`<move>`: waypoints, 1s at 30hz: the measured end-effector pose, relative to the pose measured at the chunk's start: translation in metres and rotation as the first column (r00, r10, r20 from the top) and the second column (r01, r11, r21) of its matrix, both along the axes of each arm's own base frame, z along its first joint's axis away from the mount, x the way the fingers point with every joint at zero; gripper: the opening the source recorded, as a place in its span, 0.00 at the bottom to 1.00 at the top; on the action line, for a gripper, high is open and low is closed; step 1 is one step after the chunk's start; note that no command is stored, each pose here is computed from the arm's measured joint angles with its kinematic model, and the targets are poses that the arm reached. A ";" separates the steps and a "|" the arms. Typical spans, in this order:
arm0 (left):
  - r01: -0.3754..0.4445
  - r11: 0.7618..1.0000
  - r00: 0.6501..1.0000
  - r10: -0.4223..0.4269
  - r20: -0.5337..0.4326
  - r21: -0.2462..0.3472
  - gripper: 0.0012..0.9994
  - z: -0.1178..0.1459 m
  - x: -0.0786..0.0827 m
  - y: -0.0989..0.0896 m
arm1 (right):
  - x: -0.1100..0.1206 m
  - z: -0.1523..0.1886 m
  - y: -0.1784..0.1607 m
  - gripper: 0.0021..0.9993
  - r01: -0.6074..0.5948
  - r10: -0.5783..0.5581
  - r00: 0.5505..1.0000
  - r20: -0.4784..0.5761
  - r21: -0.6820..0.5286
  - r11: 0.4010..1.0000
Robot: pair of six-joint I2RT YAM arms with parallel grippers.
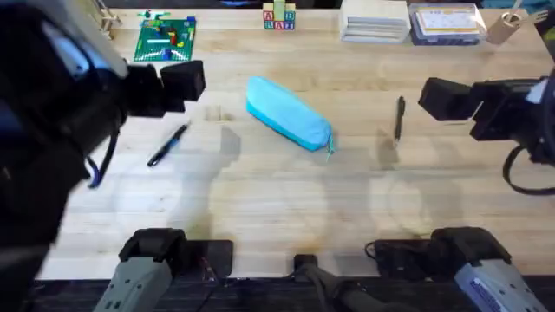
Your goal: Unzip the bag, pick up the pens from the table one at a time and place them inside, then zip the bag closed.
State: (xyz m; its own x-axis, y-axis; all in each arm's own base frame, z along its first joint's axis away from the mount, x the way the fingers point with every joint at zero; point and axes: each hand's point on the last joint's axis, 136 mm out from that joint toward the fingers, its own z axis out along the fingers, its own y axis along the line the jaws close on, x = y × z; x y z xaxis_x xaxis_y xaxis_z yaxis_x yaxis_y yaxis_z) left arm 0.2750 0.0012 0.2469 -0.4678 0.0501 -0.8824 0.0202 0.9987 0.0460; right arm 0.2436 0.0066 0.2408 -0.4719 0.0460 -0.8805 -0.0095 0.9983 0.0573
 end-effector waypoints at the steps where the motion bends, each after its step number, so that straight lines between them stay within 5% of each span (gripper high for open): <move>1: 0.000 1.000 1.000 0.000 -0.028 0.001 0.99 0.000 0.003 0.000 | 0.001 -0.001 0.000 1.00 -0.001 0.001 1.000 -0.024 -0.002 1.000; 8: 0.007 1.000 0.979 -0.006 -0.202 0.002 0.99 -0.009 0.021 0.000 | 0.005 -0.017 0.000 1.00 -0.005 0.003 0.983 -0.183 -0.008 1.000; 17: 0.010 1.000 0.965 -0.009 -0.263 0.003 0.99 -0.013 0.044 -0.001 | 0.014 -0.052 0.000 1.00 -0.010 0.005 0.932 -0.364 -0.010 1.000; 30: 0.013 1.000 0.941 -0.012 -0.339 0.002 0.99 -0.032 0.042 -0.001 | 0.017 -0.060 0.000 1.00 -0.010 0.005 0.920 -0.392 -0.010 1.000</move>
